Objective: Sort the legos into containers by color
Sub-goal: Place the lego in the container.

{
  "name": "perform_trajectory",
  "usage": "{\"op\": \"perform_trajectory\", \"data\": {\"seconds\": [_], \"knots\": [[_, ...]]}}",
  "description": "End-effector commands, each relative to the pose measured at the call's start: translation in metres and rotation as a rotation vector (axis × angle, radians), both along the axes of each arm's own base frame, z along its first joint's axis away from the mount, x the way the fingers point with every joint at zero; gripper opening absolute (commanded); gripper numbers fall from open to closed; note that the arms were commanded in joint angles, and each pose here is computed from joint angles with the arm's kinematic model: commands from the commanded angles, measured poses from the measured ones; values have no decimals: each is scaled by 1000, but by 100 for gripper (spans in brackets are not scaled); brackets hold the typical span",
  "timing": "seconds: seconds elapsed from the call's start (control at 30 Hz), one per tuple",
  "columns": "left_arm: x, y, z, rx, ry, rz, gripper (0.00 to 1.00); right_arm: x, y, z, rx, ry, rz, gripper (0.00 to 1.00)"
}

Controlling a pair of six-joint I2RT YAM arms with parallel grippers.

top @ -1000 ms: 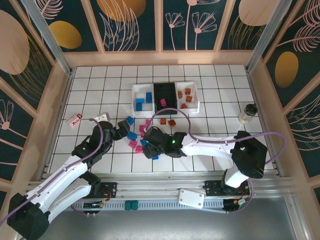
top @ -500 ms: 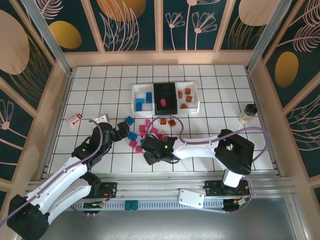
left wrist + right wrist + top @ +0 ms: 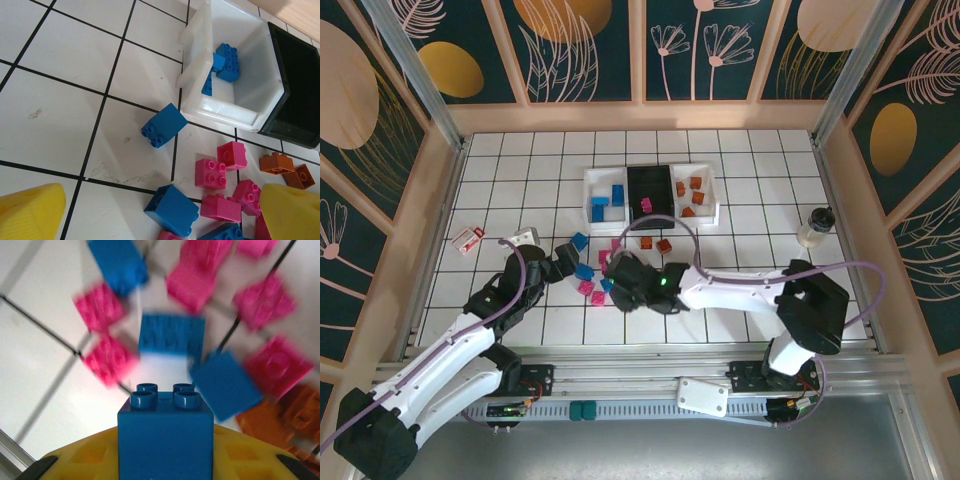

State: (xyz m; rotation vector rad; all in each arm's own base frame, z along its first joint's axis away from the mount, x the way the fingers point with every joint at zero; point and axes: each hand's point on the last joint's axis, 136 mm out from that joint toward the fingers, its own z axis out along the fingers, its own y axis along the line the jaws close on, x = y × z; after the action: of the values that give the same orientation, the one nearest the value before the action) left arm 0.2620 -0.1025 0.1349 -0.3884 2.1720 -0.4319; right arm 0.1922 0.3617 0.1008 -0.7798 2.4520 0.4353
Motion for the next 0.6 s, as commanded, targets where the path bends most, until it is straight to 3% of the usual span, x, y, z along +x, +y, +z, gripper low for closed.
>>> {"op": "perform_trajectory", "data": {"seconds": [0.0, 0.13, 0.3, 0.47, 0.57], "knots": [[5, 2, 10, 5, -26, 18, 99, 59, 18, 60, 132, -146, -34, 30], [5, 1, 10, 0, -21, 16, 98, 124, 34, 76, 166, -213, -115, 30], [4, 1, 9, 4, -11, 14, 99, 192, 42, 62, 138, -233, -220, 30], [3, -1, 7, -2, -3, 5, 99, 239, 56, 47, 138, -215, -274, 31], [2, -2, 7, -8, 0, 1, 98, 259, 56, 44, 133, -204, -326, 37]]}}
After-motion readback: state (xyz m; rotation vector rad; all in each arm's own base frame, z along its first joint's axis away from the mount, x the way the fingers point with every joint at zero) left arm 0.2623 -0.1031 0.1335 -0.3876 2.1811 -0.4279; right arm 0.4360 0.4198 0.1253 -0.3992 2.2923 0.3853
